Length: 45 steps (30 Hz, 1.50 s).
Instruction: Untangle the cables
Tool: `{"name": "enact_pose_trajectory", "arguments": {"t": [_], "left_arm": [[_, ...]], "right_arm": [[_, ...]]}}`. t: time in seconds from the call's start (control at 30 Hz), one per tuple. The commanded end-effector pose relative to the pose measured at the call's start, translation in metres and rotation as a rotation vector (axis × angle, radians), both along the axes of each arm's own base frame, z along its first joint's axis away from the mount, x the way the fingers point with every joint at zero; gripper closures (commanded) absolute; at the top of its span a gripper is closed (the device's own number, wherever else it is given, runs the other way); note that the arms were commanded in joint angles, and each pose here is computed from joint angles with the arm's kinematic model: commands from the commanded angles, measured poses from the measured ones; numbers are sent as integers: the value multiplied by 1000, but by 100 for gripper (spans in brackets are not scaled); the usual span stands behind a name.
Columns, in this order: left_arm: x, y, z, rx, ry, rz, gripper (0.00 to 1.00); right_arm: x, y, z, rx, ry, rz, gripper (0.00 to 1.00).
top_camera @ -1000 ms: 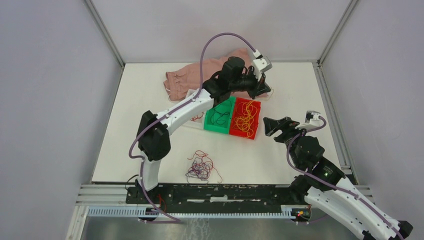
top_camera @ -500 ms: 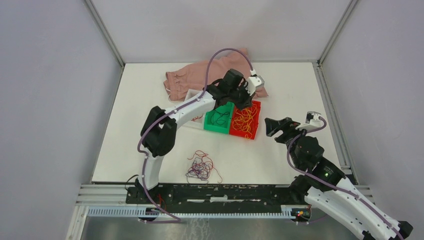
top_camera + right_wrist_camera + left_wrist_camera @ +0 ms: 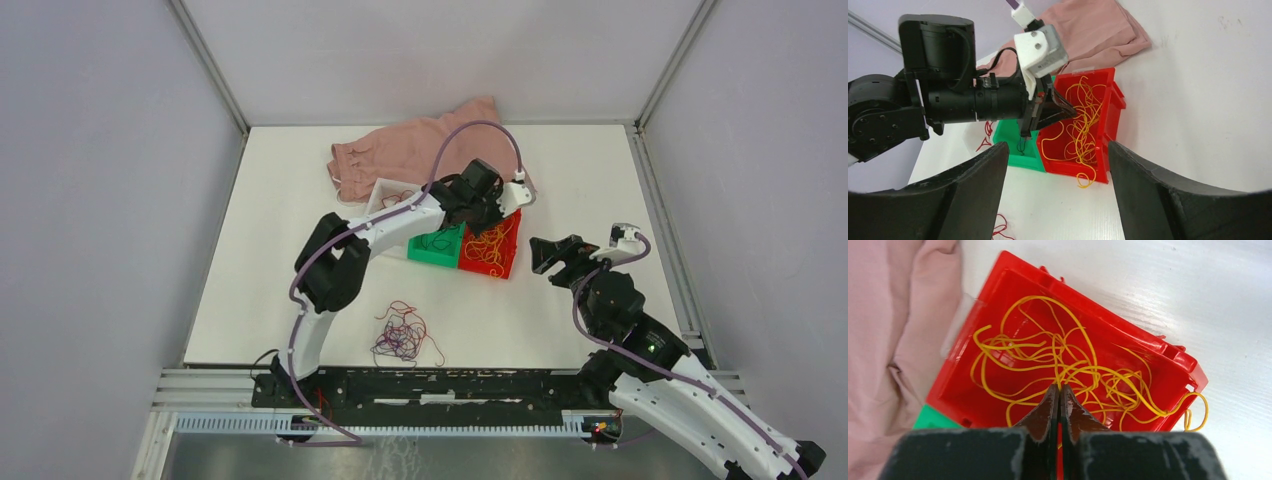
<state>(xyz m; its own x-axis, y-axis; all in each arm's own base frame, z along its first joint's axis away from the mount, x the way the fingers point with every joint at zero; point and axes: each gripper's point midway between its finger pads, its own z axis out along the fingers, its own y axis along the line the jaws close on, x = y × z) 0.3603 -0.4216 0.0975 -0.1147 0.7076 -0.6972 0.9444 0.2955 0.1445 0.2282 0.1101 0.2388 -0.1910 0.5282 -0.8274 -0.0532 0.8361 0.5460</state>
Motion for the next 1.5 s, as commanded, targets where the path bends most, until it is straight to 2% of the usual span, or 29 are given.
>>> {"name": "enact_pose_trajectory", "arguments": {"t": [0.0,0.07,0.17,0.23,0.43,0.47,0.63,0.8,0.93,1.1,1.27,1.47], "left_arm": [[3,-5,-8,27,-21,-15,91],[4,-4,-12,36,12,4,84],[2,2,-12,31,109,32,62],[4,8,-5,36,115,38,53],[2,15,55,-52,107,18,22],[2,16,67,-63,95,11,20],[-8,17,126,-164,99,-21,13],[-21,36,163,-213,147,-30,9],[-4,76,190,-273,169,71,5],[20,156,215,-312,178,243,4],[6,214,210,-263,188,304,4],[-35,245,173,-139,201,226,5]], "right_arm": [[1,-6,4,9,-7,-31,21],[1,-6,-1,-3,5,-29,21],[1,-4,-8,-26,33,-23,20],[1,-1,-13,-33,50,-9,20],[4,10,-26,-41,97,15,19],[6,12,-28,-47,107,20,19],[12,25,-29,-59,151,43,19],[17,41,-49,-94,238,81,18],[21,58,-78,-135,341,119,17],[28,82,-112,-184,445,184,19],[34,90,-140,-232,512,188,23],[45,101,-165,-217,555,204,29]]}}
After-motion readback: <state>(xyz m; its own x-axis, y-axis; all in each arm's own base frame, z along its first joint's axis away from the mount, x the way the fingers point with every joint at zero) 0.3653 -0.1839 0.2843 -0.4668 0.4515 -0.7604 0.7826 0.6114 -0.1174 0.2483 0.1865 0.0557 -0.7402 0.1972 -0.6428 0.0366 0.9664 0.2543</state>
